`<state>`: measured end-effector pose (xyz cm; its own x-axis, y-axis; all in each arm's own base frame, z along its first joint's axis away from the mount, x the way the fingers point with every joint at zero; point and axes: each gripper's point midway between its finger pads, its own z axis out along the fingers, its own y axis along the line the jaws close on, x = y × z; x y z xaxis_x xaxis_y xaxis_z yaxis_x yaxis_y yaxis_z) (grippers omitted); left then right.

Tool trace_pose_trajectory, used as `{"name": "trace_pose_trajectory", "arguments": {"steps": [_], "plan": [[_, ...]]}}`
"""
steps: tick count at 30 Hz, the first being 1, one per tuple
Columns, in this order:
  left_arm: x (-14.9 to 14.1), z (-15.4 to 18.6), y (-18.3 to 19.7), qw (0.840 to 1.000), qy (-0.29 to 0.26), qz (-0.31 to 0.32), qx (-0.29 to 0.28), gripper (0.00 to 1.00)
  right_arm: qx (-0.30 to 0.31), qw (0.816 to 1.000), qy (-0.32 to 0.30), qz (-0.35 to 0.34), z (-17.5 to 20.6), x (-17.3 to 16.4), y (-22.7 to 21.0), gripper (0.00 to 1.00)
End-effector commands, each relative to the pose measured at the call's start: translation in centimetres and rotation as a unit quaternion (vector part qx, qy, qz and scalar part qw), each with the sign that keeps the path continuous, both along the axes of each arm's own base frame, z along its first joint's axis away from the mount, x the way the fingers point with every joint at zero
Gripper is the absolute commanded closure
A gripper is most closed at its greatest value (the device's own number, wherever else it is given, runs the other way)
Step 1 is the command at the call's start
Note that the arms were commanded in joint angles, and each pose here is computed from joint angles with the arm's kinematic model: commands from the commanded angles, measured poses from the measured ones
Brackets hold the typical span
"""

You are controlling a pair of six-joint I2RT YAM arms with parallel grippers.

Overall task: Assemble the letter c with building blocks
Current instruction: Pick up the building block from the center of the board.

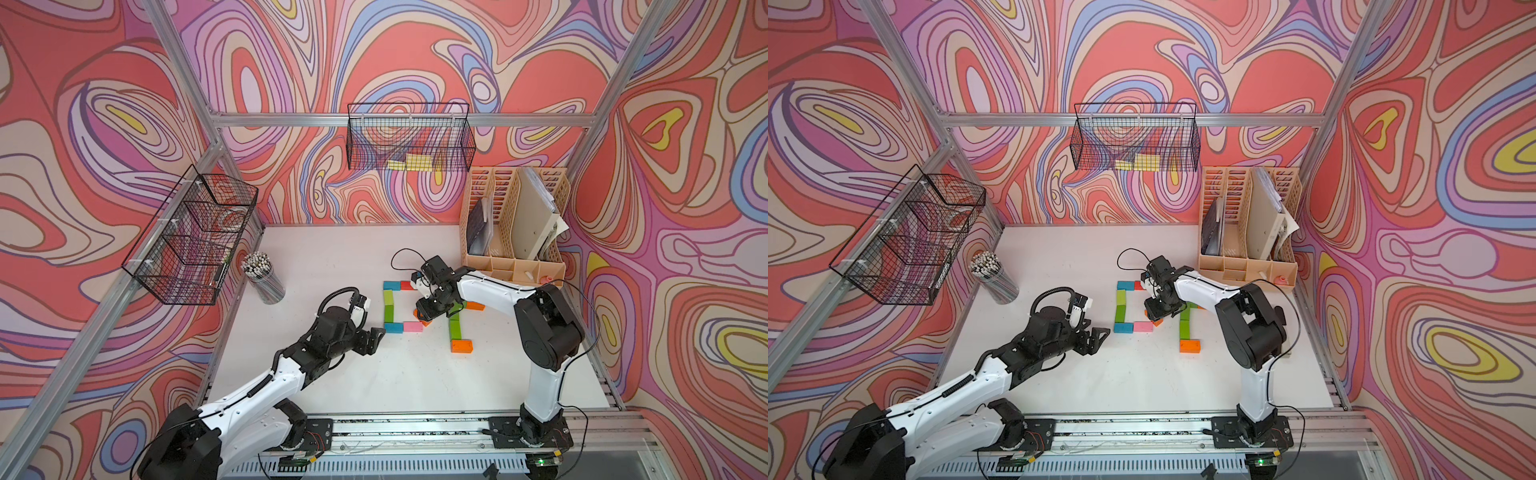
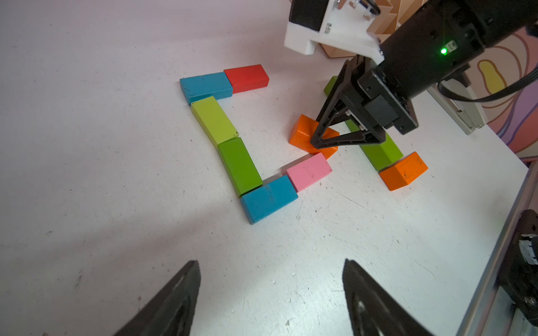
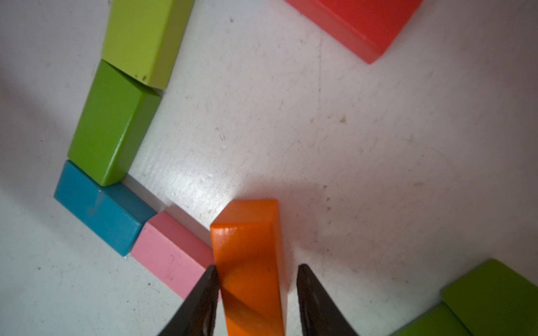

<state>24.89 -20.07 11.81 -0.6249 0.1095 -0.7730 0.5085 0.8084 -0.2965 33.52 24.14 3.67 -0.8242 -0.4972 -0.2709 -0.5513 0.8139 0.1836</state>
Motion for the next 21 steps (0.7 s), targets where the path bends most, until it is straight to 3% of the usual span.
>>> {"name": "trace_pose_trajectory", "arguments": {"steps": [1, 4, 8, 14, 19, 21], "plan": [[-0.1, -0.4, 0.3, 1.000, -0.003, -0.001, 0.016, 0.20, -0.007, 1.000, 0.001, 0.009, -0.3, 0.2, 0.2, 0.56], [-0.1, -0.3, 0.4, 1.000, -0.006, 0.000, 0.018, 0.20, -0.013, 1.000, 0.003, 0.012, -0.7, 0.1, 0.1, 0.58], [-0.1, -0.3, 0.8, 1.000, -0.009, 0.005, 0.028, 0.20, -0.023, 1.000, -0.014, 0.011, -0.5, 0.6, -0.3, 0.71], [-0.2, -0.3, 0.7, 1.000, -0.009, 0.003, 0.023, 0.20, -0.045, 0.996, -0.078, 0.026, 3.5, 1.8, -1.4, 0.80], [-0.3, 0.2, 0.5, 1.000, -0.009, -0.001, 0.016, 0.20, -0.097, 0.984, -0.121, 0.085, 6.3, 0.1, -4.3, 0.84], [-0.4, 0.5, 0.4, 1.000, -0.013, -0.002, 0.010, 0.20, -0.123, 0.975, -0.119, 0.142, 6.2, -1.6, -5.6, 0.84]]}}
